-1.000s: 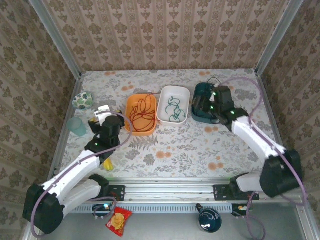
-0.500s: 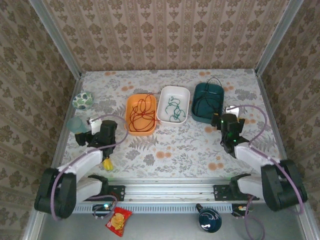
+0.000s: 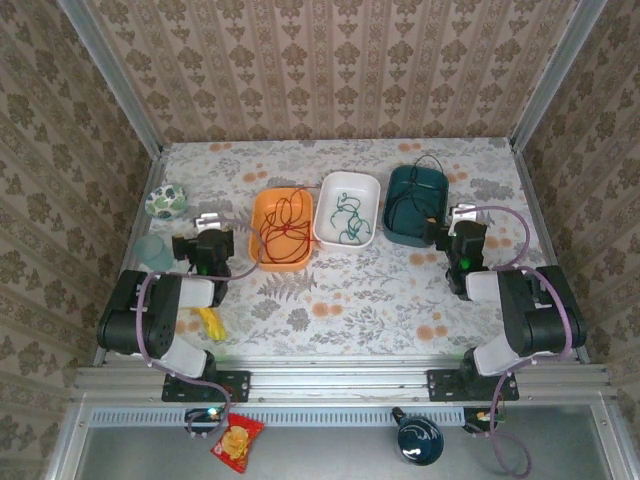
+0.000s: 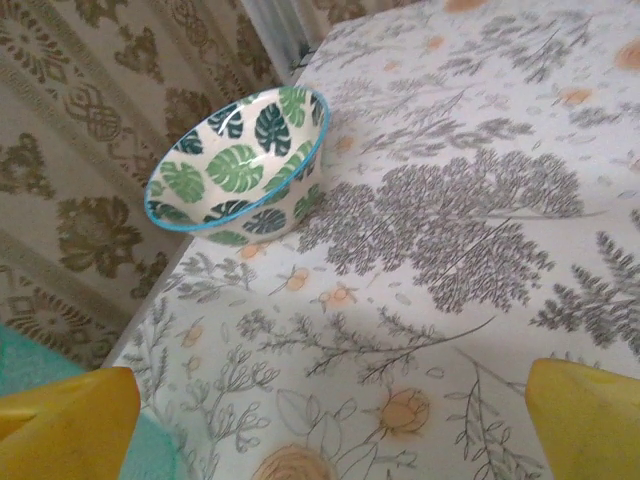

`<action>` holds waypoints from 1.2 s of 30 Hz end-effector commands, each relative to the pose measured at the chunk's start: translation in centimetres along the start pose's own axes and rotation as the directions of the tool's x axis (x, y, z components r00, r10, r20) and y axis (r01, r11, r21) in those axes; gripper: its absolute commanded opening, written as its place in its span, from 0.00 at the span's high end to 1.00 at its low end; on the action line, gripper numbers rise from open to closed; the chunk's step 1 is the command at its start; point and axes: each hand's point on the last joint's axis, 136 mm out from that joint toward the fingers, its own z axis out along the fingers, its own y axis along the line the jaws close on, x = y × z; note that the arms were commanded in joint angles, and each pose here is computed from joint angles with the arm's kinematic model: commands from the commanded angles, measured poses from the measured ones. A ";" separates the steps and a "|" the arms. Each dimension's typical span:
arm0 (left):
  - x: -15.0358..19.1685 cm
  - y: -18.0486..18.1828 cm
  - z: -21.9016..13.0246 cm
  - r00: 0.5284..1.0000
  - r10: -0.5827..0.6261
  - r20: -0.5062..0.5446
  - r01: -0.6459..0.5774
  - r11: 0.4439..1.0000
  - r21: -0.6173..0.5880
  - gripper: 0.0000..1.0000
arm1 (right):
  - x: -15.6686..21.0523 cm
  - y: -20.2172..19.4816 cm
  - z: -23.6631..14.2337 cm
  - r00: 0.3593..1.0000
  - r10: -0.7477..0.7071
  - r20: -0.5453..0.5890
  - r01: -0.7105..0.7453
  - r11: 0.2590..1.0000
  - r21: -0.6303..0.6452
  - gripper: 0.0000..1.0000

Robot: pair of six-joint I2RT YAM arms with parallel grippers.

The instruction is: Untangle the cables

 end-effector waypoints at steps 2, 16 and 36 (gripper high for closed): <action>-2.6 -0.8 -0.2 0.991 -0.053 0.120 0.040 0.993 0.111 0.00 | -0.7 1.2 -0.1 0.999 -0.008 0.034 0.011 0.997 -0.073 0.00; -1.2 -1.0 1.4 0.991 -0.116 0.067 0.099 0.972 0.213 0.00 | -0.7 1.2 -0.1 0.999 -0.008 0.037 0.010 0.997 -0.073 0.00; -1.2 -1.1 1.4 0.992 -0.112 0.065 0.096 0.973 0.209 0.00 | -0.7 1.2 0.0 0.999 -0.008 0.036 0.011 0.997 -0.076 0.00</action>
